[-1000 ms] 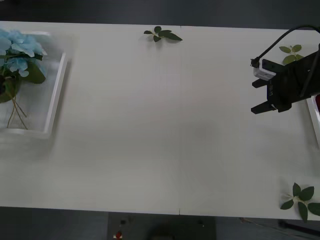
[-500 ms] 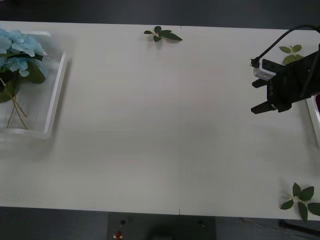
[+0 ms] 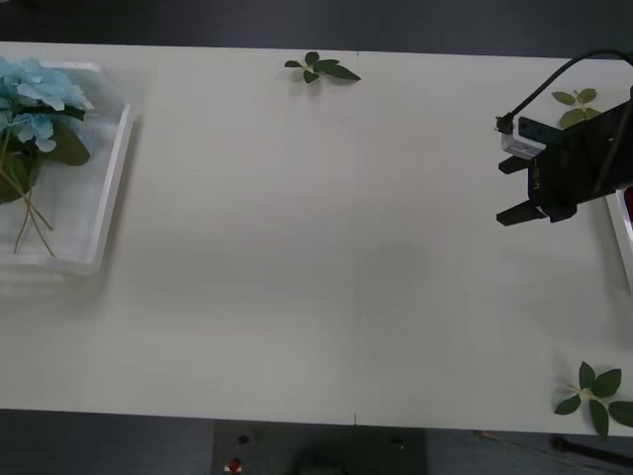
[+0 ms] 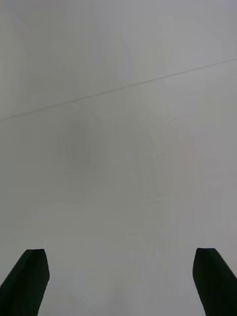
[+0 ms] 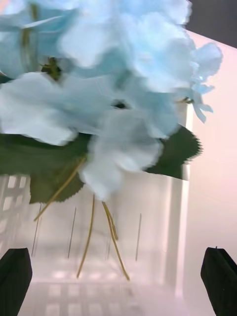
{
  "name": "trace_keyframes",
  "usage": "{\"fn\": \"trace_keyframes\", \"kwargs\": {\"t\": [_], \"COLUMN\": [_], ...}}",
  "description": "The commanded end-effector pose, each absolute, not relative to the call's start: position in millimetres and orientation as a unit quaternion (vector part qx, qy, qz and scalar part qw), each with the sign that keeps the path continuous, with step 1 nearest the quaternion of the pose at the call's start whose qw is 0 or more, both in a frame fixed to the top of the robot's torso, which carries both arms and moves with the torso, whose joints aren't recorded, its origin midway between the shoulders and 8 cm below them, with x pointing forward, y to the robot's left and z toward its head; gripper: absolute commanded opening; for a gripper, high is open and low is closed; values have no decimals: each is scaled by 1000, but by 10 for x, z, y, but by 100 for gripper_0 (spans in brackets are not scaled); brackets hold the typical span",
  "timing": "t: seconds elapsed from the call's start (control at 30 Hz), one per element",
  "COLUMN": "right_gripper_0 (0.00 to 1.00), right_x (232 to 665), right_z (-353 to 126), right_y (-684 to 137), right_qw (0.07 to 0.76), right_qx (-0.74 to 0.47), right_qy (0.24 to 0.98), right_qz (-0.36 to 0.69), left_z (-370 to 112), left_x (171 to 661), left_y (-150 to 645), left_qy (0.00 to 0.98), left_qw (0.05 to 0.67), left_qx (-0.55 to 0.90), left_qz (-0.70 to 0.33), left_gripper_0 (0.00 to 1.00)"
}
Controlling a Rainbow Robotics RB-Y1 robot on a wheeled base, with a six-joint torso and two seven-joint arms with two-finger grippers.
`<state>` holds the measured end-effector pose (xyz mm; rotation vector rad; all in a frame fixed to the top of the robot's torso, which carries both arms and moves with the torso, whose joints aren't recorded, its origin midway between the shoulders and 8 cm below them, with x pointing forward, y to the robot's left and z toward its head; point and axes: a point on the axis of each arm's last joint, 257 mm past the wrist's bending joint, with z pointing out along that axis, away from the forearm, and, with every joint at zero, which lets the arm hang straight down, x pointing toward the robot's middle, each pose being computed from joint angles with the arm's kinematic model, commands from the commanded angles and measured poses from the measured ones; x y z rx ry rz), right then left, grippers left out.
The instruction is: Put the red flowers into the right box and the blue flowers into the left box
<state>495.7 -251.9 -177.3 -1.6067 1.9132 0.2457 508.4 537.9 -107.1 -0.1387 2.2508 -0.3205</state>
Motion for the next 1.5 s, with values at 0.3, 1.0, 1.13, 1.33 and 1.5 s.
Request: {"fn": "trace_keyframes", "kwargs": {"t": [0.3, 1.0, 1.13, 1.33, 1.5], "right_gripper_0": [85, 86, 86, 86, 86], "right_x": [4964, 4964, 4964, 4964, 4964], "right_z": [-1692, -1692, -1692, -1692, -1692], "right_y": [-2583, -2583, -2583, -2583, -2583], "right_qw": [313, 313, 313, 313, 313], "right_qx": [-612, -612, -612, -612, -612], "right_qy": [722, 722, 722, 722, 722], "right_qz": [81, 81, 81, 81, 81], "left_z": [-47, 720, 687, 281, -331], "left_x": [4433, 4686, 4829, 4934, 4827], "left_y": [5459, 3524, 3117, 2612, 2490], "left_qy": [904, 778, 764, 796, 819], "left_qw": [403, 432, 447, 465, 448], "left_qx": [8, 43, 57, 131, 283], "left_qz": [-140, -455, -462, -366, -220], "left_gripper_0": [100, 100, 100, 100, 100]}}
